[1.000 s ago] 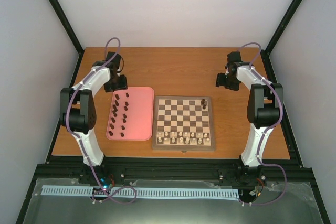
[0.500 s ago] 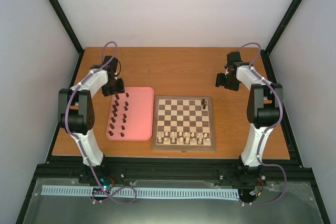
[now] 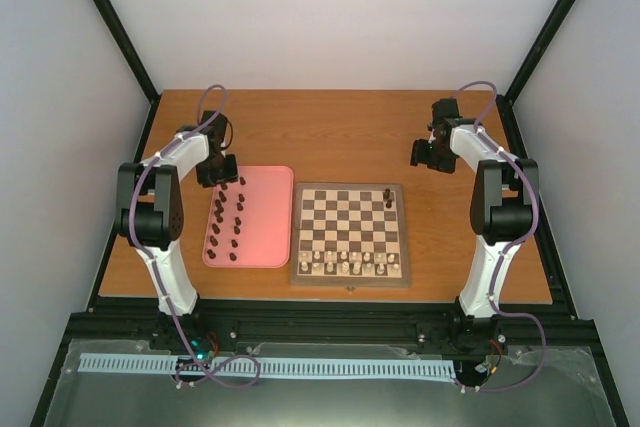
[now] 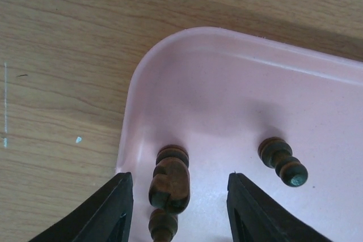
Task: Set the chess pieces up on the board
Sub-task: Pick up the chess piece from the storage box.
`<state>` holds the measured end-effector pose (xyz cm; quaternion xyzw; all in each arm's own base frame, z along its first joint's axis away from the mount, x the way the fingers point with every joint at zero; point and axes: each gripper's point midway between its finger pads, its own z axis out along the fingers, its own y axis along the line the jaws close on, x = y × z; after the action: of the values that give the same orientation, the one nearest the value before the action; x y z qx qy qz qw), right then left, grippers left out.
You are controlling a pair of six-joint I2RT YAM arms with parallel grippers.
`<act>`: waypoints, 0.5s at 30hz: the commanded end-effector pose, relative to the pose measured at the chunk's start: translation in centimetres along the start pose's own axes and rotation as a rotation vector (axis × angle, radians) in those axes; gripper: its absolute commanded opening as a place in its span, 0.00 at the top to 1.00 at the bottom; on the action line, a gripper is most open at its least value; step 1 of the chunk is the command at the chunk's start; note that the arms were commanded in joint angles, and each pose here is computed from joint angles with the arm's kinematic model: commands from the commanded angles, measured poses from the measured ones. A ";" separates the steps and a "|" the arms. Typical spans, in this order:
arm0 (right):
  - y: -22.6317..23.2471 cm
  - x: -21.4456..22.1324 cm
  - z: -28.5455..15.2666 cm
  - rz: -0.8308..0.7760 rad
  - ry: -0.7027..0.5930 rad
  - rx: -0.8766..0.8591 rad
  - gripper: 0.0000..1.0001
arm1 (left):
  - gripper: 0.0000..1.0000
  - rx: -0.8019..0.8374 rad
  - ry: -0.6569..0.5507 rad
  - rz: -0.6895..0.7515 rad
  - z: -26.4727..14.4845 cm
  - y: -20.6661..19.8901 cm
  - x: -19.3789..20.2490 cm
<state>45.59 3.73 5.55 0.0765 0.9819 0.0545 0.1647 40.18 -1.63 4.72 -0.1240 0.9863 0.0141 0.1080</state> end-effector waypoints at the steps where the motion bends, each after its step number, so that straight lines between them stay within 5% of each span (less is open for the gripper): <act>1: 0.0 0.1 0.6 -0.016 0.009 0.015 0.28 | 0.53 0.021 -0.032 -0.009 -0.2 -0.5 -1.6; 15: -0.2 0.4 0.8 -0.018 0.017 0.026 0.28 | 0.66 0.010 -0.024 -0.016 0.3 -0.2 -1.7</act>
<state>45.51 3.69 5.06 0.0767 0.9829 0.0517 0.1594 40.36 -1.64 4.06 -0.1258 0.9868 0.0119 0.1012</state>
